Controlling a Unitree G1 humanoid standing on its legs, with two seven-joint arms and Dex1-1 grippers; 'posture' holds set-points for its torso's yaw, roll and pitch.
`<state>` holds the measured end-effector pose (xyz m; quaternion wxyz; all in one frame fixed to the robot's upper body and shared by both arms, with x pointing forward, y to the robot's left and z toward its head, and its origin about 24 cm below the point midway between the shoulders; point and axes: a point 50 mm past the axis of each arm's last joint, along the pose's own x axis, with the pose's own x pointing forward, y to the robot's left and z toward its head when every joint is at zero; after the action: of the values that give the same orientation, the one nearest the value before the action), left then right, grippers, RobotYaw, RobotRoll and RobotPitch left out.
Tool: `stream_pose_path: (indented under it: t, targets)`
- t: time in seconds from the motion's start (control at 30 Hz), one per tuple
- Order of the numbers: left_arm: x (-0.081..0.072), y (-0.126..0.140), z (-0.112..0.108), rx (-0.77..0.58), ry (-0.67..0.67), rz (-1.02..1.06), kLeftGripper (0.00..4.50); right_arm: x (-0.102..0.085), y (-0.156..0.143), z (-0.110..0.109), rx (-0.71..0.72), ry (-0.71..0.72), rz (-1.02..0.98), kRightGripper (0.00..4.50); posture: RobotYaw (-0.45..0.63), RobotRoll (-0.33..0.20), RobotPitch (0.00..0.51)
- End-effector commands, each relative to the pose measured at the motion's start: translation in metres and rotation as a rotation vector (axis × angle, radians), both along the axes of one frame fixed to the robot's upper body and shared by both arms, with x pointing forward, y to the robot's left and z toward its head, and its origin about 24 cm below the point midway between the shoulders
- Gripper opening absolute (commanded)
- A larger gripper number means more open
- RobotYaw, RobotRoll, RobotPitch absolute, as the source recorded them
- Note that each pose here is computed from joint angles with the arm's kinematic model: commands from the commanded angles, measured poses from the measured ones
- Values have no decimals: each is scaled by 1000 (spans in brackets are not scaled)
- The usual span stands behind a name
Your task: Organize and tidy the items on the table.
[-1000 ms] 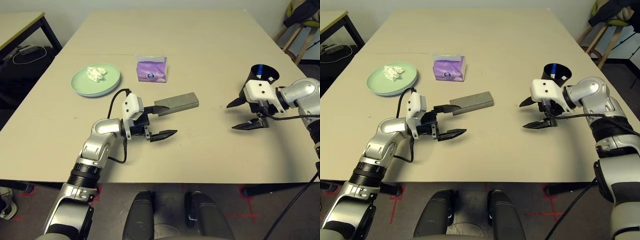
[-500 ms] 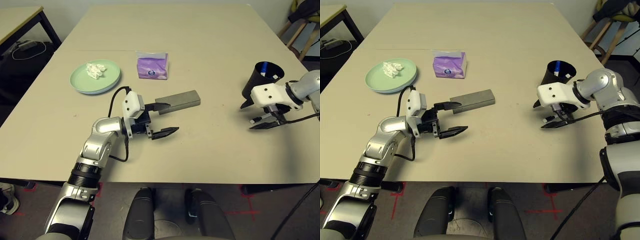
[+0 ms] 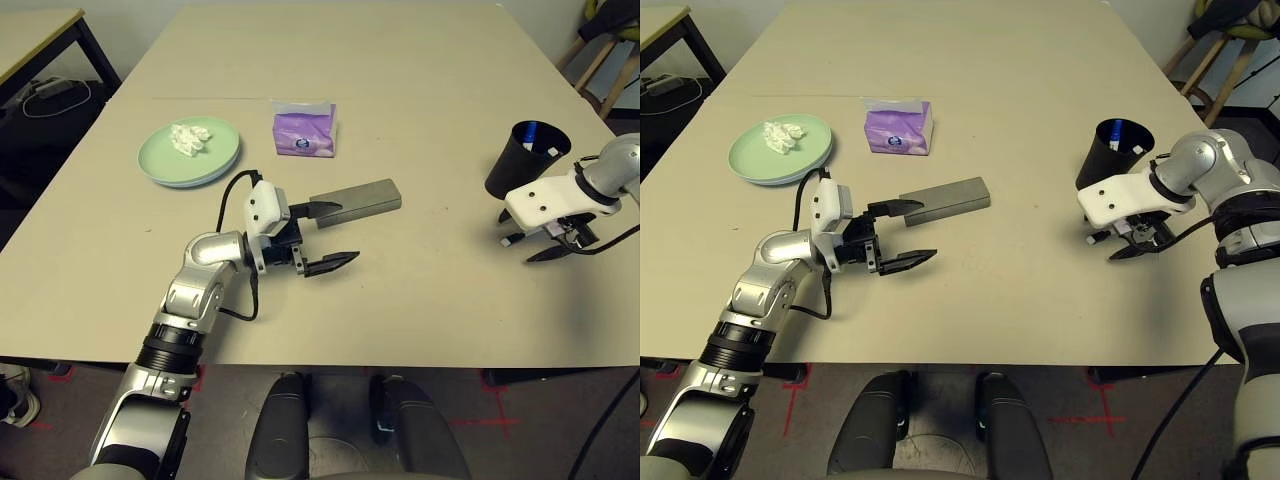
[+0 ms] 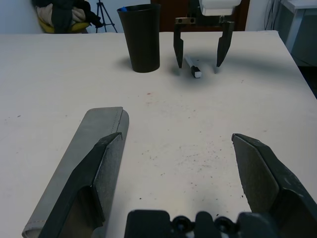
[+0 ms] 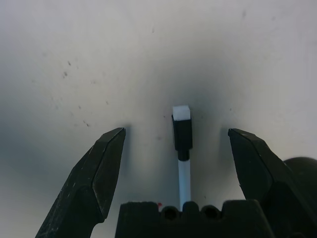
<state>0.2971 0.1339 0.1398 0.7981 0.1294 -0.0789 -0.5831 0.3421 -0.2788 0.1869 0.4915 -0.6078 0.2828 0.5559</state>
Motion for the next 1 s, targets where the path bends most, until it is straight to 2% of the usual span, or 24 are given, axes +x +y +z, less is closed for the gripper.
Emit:
stream_pose_path:
  t: [0.03,0.67,0.77,0.8,1.0]
  targets:
    - [-1,-1,0,19,-19,0,4500,-1,-4,-3,-28,-4,0,4475,231,0,186]
    - [-2,1,0,16,-15,21,4500,0,-1,-7,-136,-9,84,4475,257,0,187]
    - [-2,1,0,17,-16,23,4500,0,-2,-8,-138,10,79,3897,259,0,186]
    - [-2,1,0,17,-16,24,4500,-1,-1,-8,-136,16,76,3576,259,0,186]
    - [-1,1,1,12,-15,29,4500,-1,0,-9,-124,43,64,1069,261,0,182]
